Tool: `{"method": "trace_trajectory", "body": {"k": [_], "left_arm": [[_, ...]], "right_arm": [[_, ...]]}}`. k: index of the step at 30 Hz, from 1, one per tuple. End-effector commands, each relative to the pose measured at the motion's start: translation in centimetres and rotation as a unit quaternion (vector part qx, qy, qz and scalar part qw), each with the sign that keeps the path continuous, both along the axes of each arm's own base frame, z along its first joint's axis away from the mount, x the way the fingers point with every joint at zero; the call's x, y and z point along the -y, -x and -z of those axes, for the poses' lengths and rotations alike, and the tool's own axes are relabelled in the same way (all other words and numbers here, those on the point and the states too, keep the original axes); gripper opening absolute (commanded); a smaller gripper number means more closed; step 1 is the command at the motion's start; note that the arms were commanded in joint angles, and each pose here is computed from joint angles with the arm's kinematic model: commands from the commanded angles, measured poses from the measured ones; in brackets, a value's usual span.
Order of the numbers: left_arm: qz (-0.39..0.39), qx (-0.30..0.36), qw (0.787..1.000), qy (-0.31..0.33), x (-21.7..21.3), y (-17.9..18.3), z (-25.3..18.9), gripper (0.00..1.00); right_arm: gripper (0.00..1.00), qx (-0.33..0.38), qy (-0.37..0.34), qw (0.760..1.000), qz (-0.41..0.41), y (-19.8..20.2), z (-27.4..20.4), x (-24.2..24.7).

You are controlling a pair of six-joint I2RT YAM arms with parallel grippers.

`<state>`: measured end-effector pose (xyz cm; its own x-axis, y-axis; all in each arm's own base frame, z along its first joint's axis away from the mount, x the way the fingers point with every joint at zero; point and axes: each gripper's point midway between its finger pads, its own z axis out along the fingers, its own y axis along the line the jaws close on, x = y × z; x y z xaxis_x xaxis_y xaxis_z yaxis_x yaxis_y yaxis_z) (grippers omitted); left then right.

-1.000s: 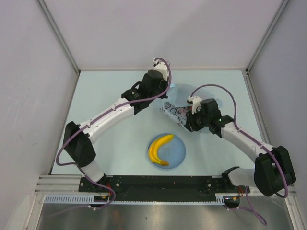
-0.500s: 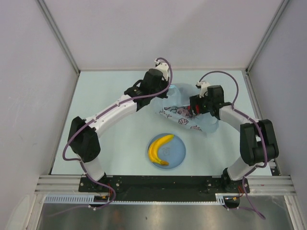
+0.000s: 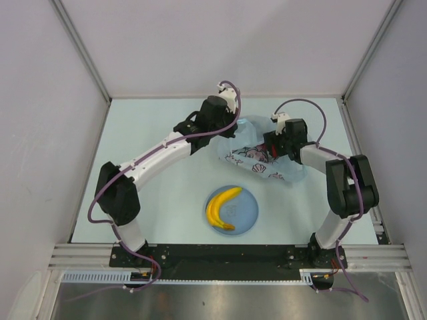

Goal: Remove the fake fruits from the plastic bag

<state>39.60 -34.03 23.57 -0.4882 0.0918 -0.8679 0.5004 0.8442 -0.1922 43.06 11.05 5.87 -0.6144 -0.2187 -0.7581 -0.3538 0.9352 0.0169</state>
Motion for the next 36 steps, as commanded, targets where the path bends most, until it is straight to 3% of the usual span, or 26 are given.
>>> {"method": "trace_trajectory", "body": {"k": [1, 3, 6, 11, 16, 19, 23, 25, 27, 36], "left_arm": [[0.019, 0.018, 0.999, 0.023, 0.6, 0.1, -1.5, 0.00], [0.016, 0.021, 0.999, 0.021, 0.4, 0.0, -1.7, 0.00], [0.011, 0.037, 0.999, 0.012, 0.2, -0.6, -2.1, 0.00], [0.002, 0.069, 0.998, 0.000, 0.3, -1.9, -3.4, 0.00], [-0.009, 0.072, 0.997, 0.002, -0.1, -2.4, -4.0, 0.00], [-0.002, 0.070, 0.998, 0.008, -0.1, -2.0, -4.1, 0.00], [0.002, 0.074, 0.997, 0.010, -0.1, -1.7, -4.5, 0.00], [0.004, 0.079, 0.997, 0.009, -0.2, -1.6, -4.7, 0.00], [0.006, 0.084, 0.996, 0.005, -0.4, -1.3, -4.8, 0.00], [0.012, 0.086, 0.996, -0.006, -1.6, 0.0, -4.5, 0.00]], "right_arm": [[0.57, 0.045, -0.015, 0.999, -0.015, -2.5, -2.1, -1.2], [0.37, 0.053, -0.015, 0.998, -0.024, -2.6, -3.9, -1.1], [0.27, 0.079, -0.024, 0.995, -0.060, -1.3, -8.5, -1.5], [0.27, 0.087, -0.050, 0.985, -0.138, 4.9, -14.4, -2.6], [0.25, 0.134, -0.018, 0.966, -0.222, 11.7, -18.6, -2.6], [0.26, 0.138, 0.003, 0.934, -0.329, 16.6, -17.5, -4.1], [0.25, 0.066, 0.026, 0.882, -0.466, 23.3, -12.3, -7.8], [0.25, 0.049, 0.040, 0.863, -0.501, 24.7, -9.8, -8.5], [0.25, 0.047, 0.046, 0.850, -0.522, 24.8, -8.5, -9.8], [0.22, 0.036, 0.060, 0.841, -0.537, 20.6, -3.2, -12.9]]}}
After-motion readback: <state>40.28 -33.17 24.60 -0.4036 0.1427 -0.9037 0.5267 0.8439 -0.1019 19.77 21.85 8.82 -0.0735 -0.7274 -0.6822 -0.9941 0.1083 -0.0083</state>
